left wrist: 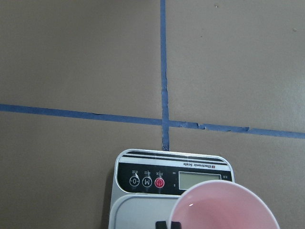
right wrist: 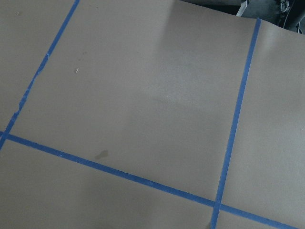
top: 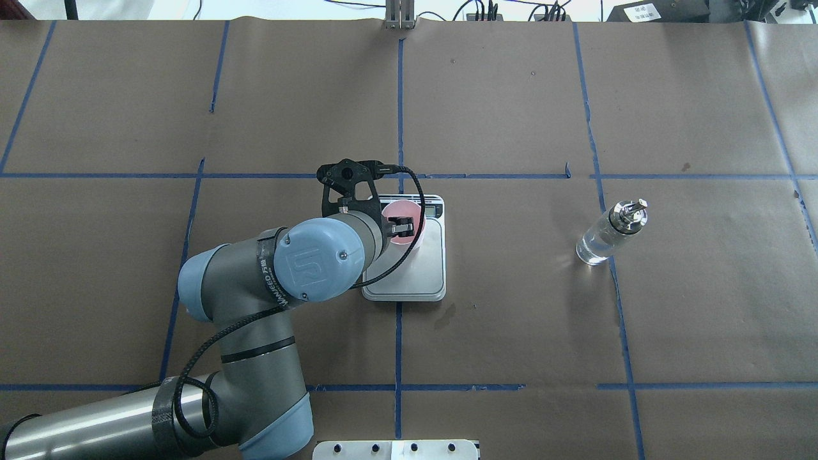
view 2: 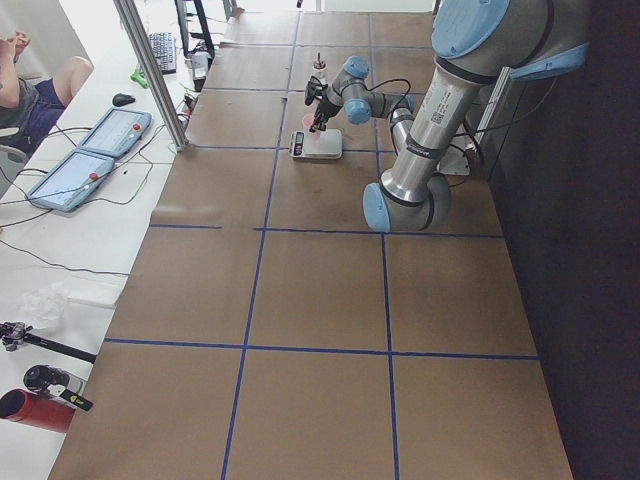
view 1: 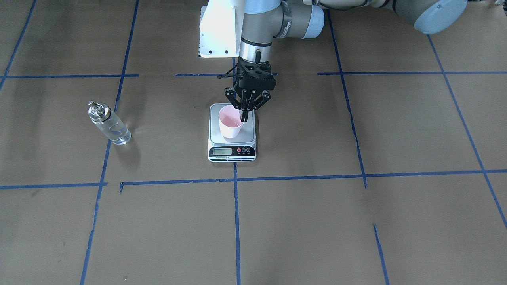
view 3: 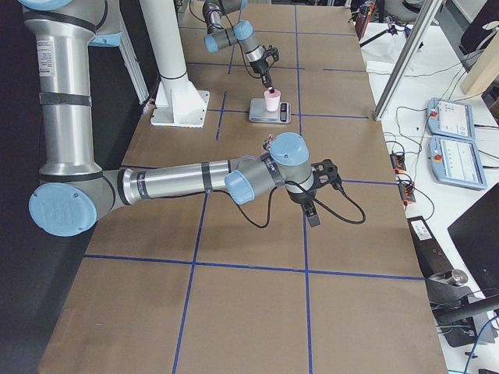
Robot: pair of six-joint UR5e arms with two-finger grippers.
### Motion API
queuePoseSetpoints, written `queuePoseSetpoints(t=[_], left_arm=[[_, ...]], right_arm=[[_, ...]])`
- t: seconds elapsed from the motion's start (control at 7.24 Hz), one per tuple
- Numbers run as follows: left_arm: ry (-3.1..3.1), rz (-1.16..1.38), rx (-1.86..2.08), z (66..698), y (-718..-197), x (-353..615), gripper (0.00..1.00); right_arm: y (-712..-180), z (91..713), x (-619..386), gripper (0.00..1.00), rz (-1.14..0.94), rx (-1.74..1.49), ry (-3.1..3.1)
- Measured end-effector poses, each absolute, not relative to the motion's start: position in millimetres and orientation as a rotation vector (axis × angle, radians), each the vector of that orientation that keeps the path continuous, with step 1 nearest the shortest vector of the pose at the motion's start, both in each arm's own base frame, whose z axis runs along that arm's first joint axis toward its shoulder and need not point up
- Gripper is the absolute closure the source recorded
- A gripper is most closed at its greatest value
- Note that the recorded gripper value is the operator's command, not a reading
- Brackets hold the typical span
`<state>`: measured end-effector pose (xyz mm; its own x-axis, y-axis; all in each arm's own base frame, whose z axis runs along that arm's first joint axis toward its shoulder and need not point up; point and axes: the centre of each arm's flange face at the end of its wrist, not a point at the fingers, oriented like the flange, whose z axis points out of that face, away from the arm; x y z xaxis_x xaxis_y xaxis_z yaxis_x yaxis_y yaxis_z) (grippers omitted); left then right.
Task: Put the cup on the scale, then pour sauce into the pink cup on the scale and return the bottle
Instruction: 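Carry the pink cup with the left gripper onto the scale, then release the cup on the scale and withdraw the left gripper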
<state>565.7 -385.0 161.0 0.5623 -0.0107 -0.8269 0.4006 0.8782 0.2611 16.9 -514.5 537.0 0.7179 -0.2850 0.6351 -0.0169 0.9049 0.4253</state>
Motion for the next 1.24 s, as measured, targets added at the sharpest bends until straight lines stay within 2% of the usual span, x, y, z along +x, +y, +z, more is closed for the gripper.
queuePoseSetpoints(t=[0.14,0.28,0.41,0.97,1.24], left_arm=[[0.948,-0.25,0.453,162,-384,566,0.43],[0.948,-0.248,0.453,163,-384,566,0.06],[0.951,-0.238,0.459,161,-383,564,0.0],[1.003,-0.091,0.484,144,-377,524,0.0],[0.968,0.025,0.486,174,-425,462,0.0]], right_arm=[[-514,537,17,0.0,-0.153,0.424,-0.761],[-514,537,17,0.0,-0.154,0.424,-0.761],[-514,537,17,0.0,-0.154,0.424,-0.761],[-515,534,16,0.0,-0.14,0.422,-0.766],[-516,523,3,0.0,-0.092,0.399,-0.79]])
